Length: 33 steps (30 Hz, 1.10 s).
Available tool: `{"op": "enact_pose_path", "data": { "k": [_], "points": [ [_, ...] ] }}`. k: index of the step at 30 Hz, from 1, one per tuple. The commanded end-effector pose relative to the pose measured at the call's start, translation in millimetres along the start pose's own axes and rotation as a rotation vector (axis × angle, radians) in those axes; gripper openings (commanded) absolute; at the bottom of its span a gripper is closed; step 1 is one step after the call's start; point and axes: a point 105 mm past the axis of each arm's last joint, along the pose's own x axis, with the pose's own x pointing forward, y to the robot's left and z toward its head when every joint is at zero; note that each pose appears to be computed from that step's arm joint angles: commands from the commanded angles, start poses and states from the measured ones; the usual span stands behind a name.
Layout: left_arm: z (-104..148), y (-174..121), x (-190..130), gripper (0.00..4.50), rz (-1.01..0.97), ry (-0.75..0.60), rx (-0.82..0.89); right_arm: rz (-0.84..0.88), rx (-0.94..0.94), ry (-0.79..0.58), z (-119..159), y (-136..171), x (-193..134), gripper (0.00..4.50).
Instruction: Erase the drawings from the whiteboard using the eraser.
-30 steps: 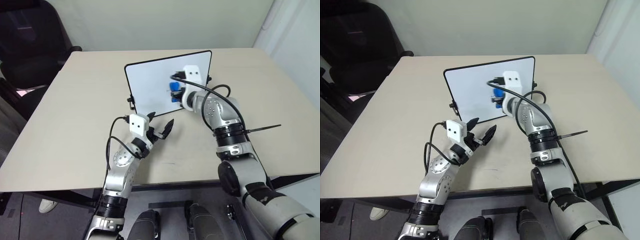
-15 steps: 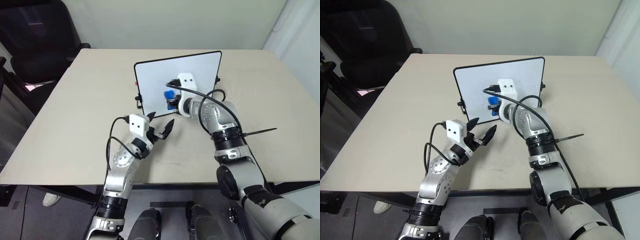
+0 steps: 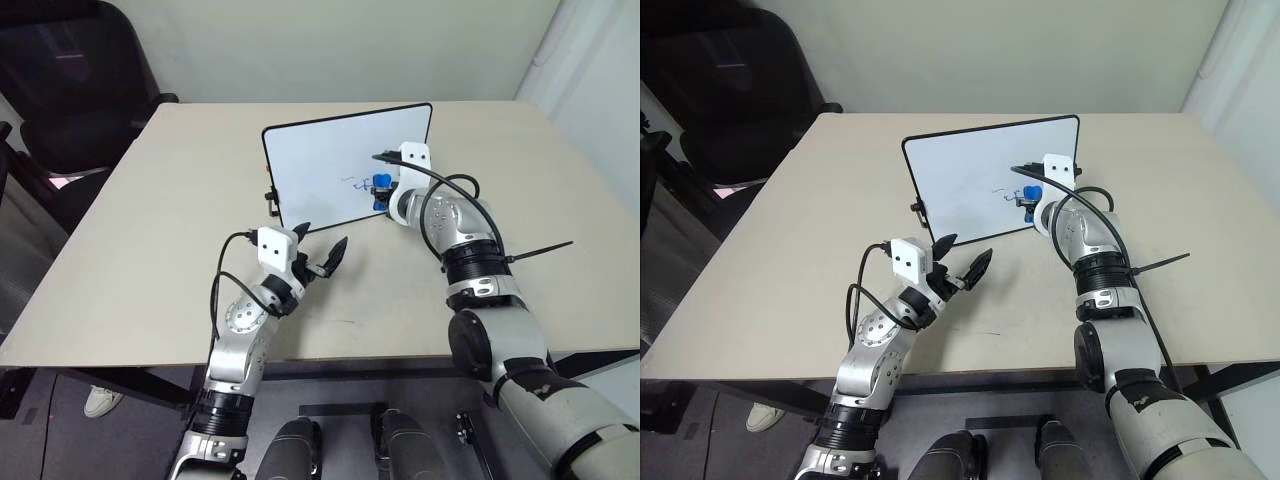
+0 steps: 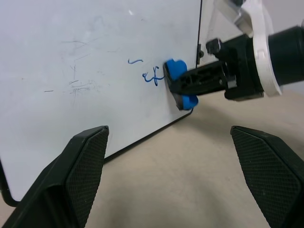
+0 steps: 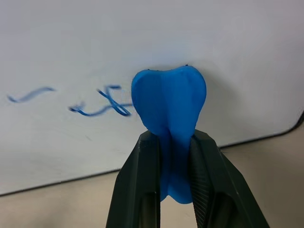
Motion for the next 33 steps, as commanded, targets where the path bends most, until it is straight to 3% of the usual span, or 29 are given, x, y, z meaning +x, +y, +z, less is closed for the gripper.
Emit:
{"op": "enact_pose_path", "data": {
  "k": [1, 7, 14, 20, 33],
  "points": [
    [13, 1, 2, 4.5, -0.003, -0.041, 0.015, 0.112, -0.051, -0.072, 22, 36, -6, 0.44],
    [13, -1, 2, 4.5, -0.004, -0.043, 0.012, 0.261, -0.107, -0.095, 26, 78, -19, 0.44],
    [13, -3, 3, 4.5, -0.007, -0.045, 0.008, 0.334, -0.132, -0.097, 24, 97, -28, 0.44],
    [13, -3, 2, 4.5, -0.007, -0.046, 0.006, 0.229, -0.102, -0.067, 17, 71, -16, 0.44],
    [14, 2, 2, 4.5, -0.007, -0.043, 0.016, -0.002, 0.014, -0.097, 33, 10, -6, 0.44]
  ]
}}
